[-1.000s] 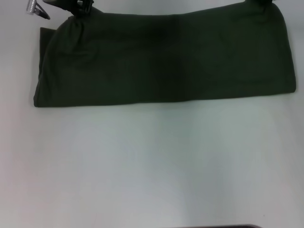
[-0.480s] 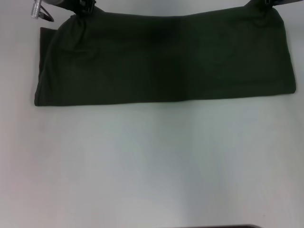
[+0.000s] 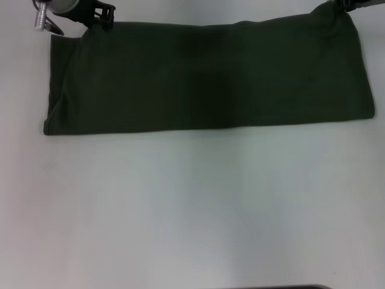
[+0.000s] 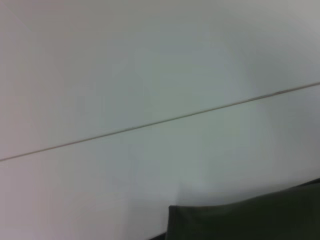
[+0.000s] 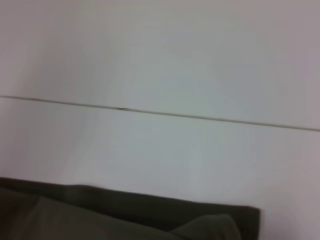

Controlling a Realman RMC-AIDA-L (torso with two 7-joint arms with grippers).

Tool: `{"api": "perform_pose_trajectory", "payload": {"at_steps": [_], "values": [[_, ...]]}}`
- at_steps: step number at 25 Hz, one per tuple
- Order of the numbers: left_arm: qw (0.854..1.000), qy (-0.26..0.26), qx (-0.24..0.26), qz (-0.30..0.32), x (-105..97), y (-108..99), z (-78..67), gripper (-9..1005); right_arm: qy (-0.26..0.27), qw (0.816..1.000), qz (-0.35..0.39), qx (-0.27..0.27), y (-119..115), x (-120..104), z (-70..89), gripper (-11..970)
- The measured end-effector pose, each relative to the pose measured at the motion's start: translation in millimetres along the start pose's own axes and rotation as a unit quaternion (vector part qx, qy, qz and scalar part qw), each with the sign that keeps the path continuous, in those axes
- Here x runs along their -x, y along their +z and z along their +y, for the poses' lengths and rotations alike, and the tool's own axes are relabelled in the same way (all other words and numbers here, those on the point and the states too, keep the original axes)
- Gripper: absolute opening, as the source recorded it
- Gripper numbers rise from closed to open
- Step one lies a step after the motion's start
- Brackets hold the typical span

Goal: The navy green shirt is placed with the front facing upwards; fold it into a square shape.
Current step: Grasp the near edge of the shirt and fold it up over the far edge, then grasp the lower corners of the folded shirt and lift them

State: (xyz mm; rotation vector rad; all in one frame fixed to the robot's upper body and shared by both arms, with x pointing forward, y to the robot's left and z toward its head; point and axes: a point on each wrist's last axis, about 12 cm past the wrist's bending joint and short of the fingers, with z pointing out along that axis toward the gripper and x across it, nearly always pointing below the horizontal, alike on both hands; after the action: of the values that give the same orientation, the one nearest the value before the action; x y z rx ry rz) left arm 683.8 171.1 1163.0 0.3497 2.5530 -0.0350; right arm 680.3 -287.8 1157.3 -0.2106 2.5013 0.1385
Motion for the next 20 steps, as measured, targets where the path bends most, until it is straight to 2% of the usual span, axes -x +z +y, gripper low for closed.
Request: {"api": "perform_pose_trajectory", "payload": {"at_steps": [3, 9, 12, 18, 20], "values": [[1.0, -0.004, 0.001, -0.002, 1, -2, 1.0, 197, -0.008, 1.0, 0.0, -0.013, -2, 3, -3.2, 186], [1.0, -0.01, 0.001, -0.012, 8, -11, 2.3, 456, -0.014, 1.0, 0.002, -0.028, -9, 14, -6.2, 423], [1.0, -0.014, 0.002, -0.014, 9, -16, 5.2, 601, -0.014, 0.999, 0.009, -0.028, -13, 17, -9.3, 508], [0.999, -0.045, -0.012, -0.004, 5, -20, 18.8, 786, -0.008, 0.999, 0.036, -0.004, -19, 14, -6.5, 629], [0.998, -0.059, -0.029, 0.0, 3, -22, 24.1, 786, 0.001, 0.999, 0.038, 0.016, -18, 11, -2.5, 660]]}}
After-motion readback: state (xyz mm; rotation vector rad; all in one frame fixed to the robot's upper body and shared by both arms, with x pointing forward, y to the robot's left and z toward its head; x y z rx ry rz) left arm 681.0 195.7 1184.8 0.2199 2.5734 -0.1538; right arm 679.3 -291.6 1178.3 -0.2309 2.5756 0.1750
